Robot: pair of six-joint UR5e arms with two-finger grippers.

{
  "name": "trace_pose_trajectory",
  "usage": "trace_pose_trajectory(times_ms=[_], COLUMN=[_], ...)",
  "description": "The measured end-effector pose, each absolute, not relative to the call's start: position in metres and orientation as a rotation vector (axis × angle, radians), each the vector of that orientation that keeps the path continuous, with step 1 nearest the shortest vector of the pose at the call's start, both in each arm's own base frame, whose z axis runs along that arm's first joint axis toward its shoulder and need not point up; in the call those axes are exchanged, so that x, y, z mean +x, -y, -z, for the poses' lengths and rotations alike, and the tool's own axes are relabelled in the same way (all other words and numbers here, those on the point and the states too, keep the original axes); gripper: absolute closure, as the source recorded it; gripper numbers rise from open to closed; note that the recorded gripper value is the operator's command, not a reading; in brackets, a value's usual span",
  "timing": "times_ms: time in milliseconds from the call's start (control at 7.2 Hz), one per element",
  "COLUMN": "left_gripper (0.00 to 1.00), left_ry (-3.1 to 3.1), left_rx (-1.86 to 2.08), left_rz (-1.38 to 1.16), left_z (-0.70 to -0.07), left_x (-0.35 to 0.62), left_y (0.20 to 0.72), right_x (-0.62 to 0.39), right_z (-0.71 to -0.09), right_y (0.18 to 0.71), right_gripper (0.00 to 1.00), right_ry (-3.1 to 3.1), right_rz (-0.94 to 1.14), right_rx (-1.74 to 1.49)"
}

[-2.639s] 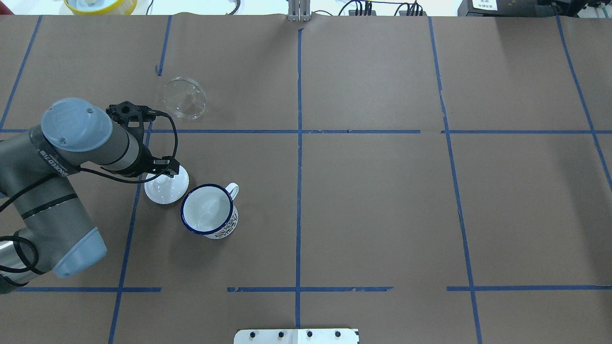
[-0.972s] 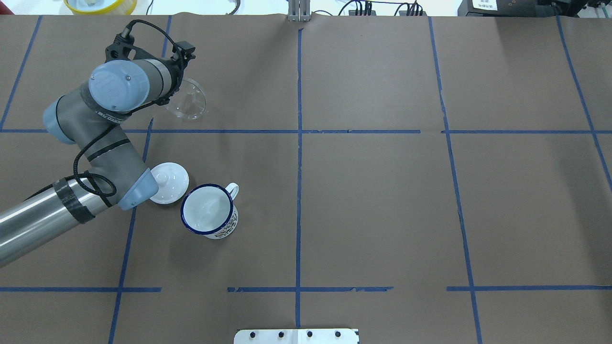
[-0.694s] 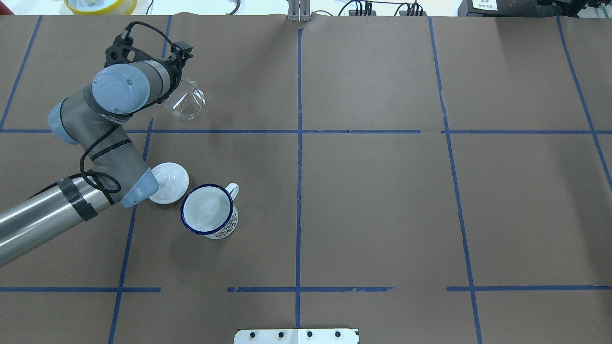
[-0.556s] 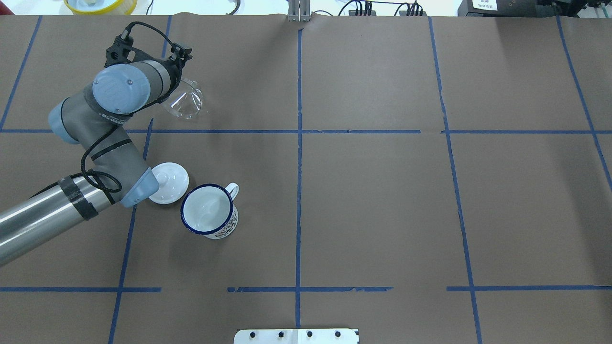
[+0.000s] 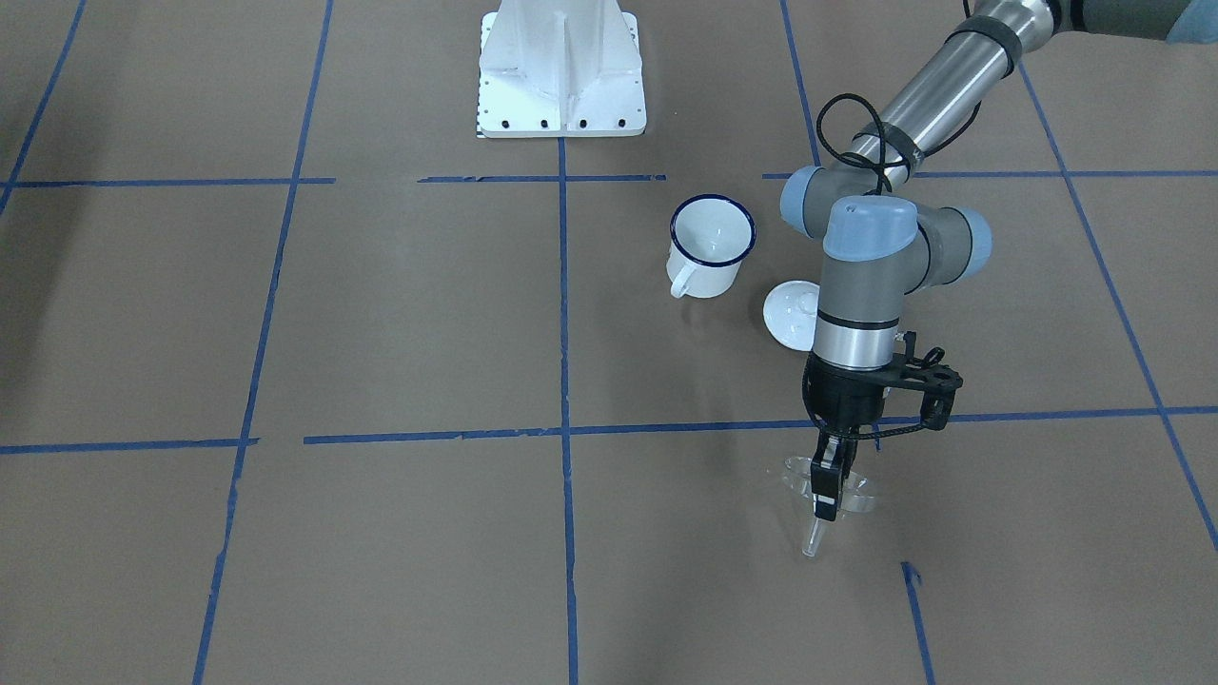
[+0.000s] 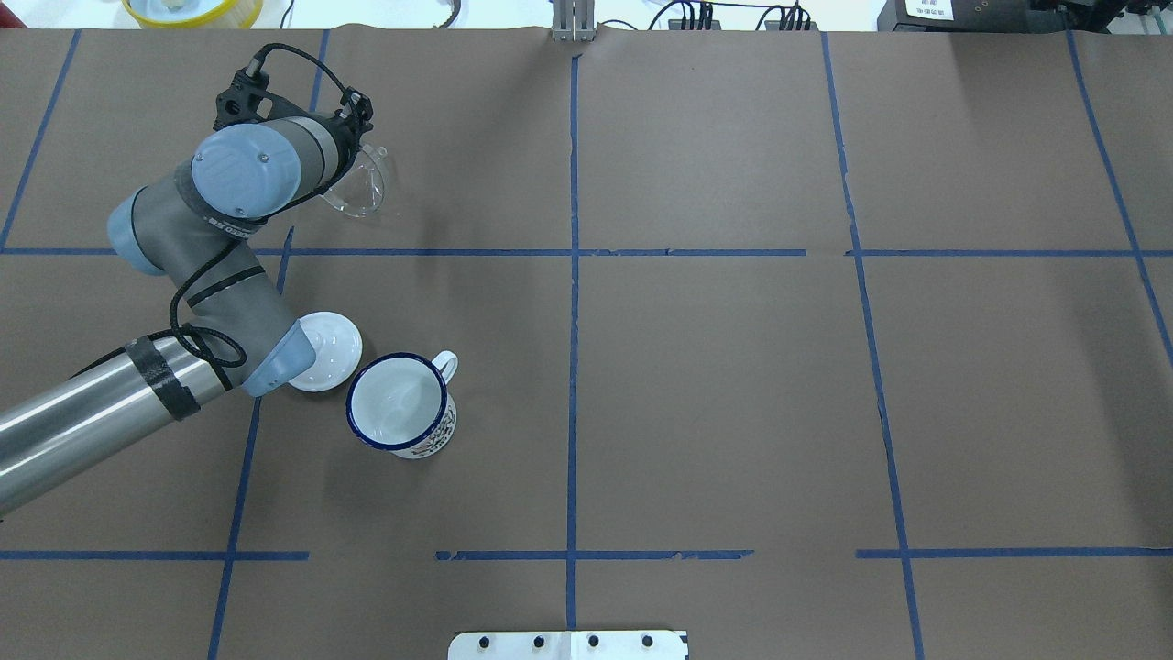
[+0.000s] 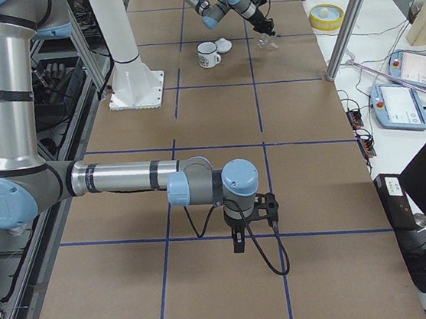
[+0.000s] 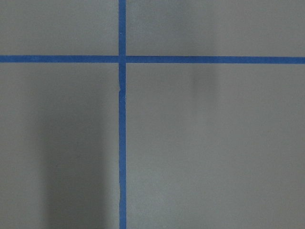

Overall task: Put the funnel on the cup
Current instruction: 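Move the left gripper to the glass funnel and grasp its spout, then lift the glass funnel and carry it over the mug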

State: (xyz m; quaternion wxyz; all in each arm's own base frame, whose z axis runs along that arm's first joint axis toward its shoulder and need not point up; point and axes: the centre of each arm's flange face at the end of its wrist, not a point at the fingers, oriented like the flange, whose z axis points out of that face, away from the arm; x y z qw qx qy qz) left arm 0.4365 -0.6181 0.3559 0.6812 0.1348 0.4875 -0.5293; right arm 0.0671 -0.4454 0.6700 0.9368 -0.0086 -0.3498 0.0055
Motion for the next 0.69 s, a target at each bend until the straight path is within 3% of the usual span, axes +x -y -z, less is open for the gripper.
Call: trace_pose_trajectory(times_ms=[694], left_gripper=[1.00], left_ry=[-1.204], left_rx=[0.203], left_rz=[0.960], left_z=[-0.286], left_x=[0.353], left_y=[0.613], right_x=[0.067], right_z=[-0.670], right_y=[0.445], right_gripper=[0.00], right_ry=[0.715], right_rz=[-0.011], right_rx=[-0.018])
